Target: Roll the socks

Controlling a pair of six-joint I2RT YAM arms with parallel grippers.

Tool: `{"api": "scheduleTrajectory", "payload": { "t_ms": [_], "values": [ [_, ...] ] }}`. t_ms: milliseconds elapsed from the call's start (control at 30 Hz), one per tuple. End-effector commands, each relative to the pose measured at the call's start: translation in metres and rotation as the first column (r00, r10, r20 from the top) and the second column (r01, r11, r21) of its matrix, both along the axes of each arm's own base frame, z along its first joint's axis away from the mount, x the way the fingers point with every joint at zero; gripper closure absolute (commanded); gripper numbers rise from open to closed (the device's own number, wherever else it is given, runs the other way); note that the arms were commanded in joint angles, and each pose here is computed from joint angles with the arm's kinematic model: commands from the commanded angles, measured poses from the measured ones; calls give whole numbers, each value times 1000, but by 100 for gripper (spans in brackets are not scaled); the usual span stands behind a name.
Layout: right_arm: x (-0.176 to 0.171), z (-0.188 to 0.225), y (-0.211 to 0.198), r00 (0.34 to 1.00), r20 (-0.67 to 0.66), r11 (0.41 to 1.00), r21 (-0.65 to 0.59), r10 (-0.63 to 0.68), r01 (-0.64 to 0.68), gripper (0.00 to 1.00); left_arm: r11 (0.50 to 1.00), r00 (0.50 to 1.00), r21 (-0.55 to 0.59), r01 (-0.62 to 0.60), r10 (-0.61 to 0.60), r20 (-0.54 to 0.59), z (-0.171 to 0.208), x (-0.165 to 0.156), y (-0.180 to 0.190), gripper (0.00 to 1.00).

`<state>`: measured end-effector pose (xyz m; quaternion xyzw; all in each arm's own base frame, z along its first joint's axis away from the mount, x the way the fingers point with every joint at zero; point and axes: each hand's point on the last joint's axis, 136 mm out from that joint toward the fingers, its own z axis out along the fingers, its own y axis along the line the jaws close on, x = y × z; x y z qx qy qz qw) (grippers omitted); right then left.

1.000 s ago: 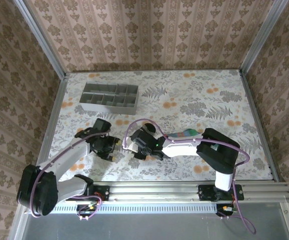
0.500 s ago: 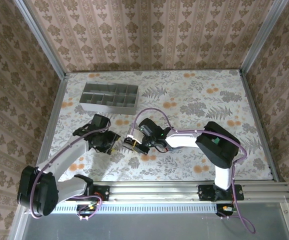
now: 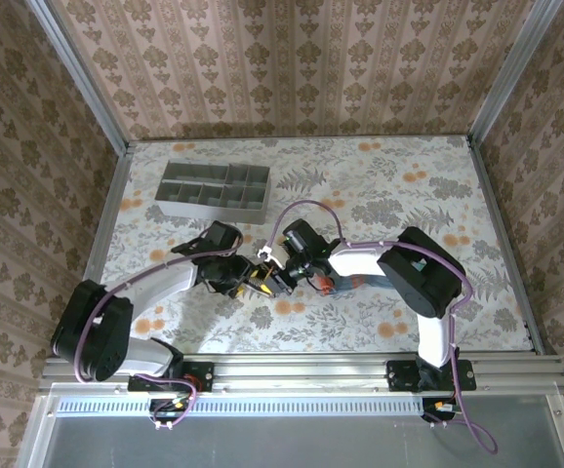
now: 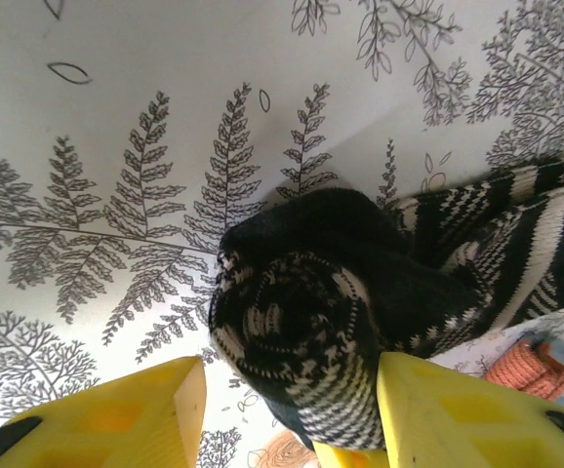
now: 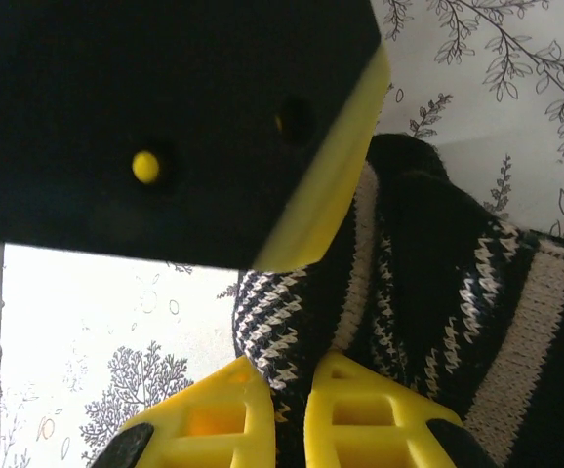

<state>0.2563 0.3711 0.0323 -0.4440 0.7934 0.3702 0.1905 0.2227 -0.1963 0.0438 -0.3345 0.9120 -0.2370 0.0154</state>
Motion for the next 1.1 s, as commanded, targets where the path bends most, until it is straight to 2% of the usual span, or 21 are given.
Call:
{"api": "scheduleTrajectory", "payload": {
  "t_ms": [0,167,333,400,467,533,600,667,733,867,1067],
  "values": [
    [-50,-84,-68,958,-264,944,-329,-116,23,100,999,999,-9,35,-34,27,3,6,-8,51],
    [-49,-88,-71,949,-285,939,-342,-133,28,100,999,999,21,39,-39,5,-11,3,-7,56],
    [-45,-89,-70,954,-269,937,-349,-132,31,100,995,993,95,28,-17,-117,-42,-20,7,66],
    [-38,-84,-68,964,-236,937,-346,-126,38,100,994,982,110,-6,26,-185,-56,-34,13,79],
    [-29,-75,-65,977,-180,940,-338,-114,47,93,989,968,138,-46,79,-240,-66,-49,22,99],
    [-17,-58,-59,994,-69,948,-312,-90,64,80,977,951,198,-77,131,-278,-67,-61,34,100],
    [-4,-28,-53,990,126,959,-266,-66,98,68,959,940,270,-83,165,-298,-59,-68,45,100],
    [6,4,-52,932,353,961,-225,-75,163,57,942,934,325,-81,186,-305,-49,-71,50,100],
    [6,26,-52,874,478,959,-200,-83,201,51,925,921,372,-85,215,-325,-41,-74,52,100],
    [-10,37,-44,804,594,950,-231,-33,210,48,905,892,421,-56,235,-387,-38,-77,46,100],
    [-24,30,-22,753,657,942,-268,26,201,47,902,878,431,-28,229,-421,-40,-73,37,100]
  ]
}}
